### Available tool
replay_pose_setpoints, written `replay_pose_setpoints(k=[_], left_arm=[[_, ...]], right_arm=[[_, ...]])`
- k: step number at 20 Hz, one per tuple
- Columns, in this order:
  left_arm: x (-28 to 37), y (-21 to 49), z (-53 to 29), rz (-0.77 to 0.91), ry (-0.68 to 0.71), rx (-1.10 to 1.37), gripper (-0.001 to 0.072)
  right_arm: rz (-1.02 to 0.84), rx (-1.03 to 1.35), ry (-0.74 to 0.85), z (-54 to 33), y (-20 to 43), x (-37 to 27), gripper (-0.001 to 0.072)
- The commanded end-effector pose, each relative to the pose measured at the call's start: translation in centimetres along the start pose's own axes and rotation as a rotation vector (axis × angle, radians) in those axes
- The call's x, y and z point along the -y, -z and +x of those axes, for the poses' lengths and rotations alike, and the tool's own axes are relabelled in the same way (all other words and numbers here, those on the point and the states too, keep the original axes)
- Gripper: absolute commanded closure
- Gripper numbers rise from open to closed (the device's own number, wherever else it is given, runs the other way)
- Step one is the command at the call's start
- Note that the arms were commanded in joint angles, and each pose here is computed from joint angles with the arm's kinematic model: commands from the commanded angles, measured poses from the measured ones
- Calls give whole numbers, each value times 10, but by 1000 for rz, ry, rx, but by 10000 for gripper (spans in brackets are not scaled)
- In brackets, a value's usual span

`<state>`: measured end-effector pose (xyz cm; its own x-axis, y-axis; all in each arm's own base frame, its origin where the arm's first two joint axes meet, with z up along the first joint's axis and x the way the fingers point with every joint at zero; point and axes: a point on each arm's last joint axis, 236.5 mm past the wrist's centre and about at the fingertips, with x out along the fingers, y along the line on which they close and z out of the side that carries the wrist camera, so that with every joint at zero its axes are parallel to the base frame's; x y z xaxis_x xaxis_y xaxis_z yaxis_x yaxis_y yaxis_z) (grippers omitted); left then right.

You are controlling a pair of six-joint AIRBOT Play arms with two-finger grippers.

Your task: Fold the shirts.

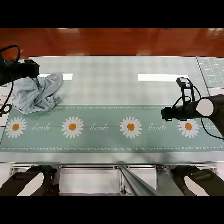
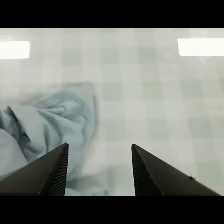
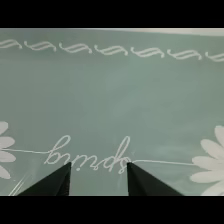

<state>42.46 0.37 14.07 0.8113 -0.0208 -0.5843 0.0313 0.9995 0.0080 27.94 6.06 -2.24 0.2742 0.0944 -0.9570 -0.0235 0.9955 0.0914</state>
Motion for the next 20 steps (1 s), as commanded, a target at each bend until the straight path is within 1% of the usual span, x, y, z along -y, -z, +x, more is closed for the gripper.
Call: replay_pose_setpoints(k=[1,3,5,7,9,11,17,18,19,20], left_arm=[[-30,19,41,35,-72,-47,203],[-55,66,60,-18,-99,-238,203],[-86,114,69,-120,-135,-432,203],[-111,148,72,-203,-160,-560,203],[-127,172,76,-260,-174,-632,204],[-135,187,82,-283,-180,-665,204],[-127,225,107,-324,-144,-751,206],[-127,227,109,-327,-143,-759,231],[-127,225,109,-326,-143,-755,473],[-126,217,108,-331,-138,-743,693]], right_arm=[[30,-25,-28,9,15,-5,293],[39,-19,-36,9,13,-7,294],[47,-11,-39,9,11,-7,295],[49,-1,-46,9,9,-9,296],[49,-2,-48,9,9,-9,298],[53,-1,-55,8,9,-11,298],[62,16,-80,8,5,-17,304],[67,14,-88,8,5,-19,306],[72,13,-96,8,5,-21,306],[77,12,-105,8,5,-23,306]])
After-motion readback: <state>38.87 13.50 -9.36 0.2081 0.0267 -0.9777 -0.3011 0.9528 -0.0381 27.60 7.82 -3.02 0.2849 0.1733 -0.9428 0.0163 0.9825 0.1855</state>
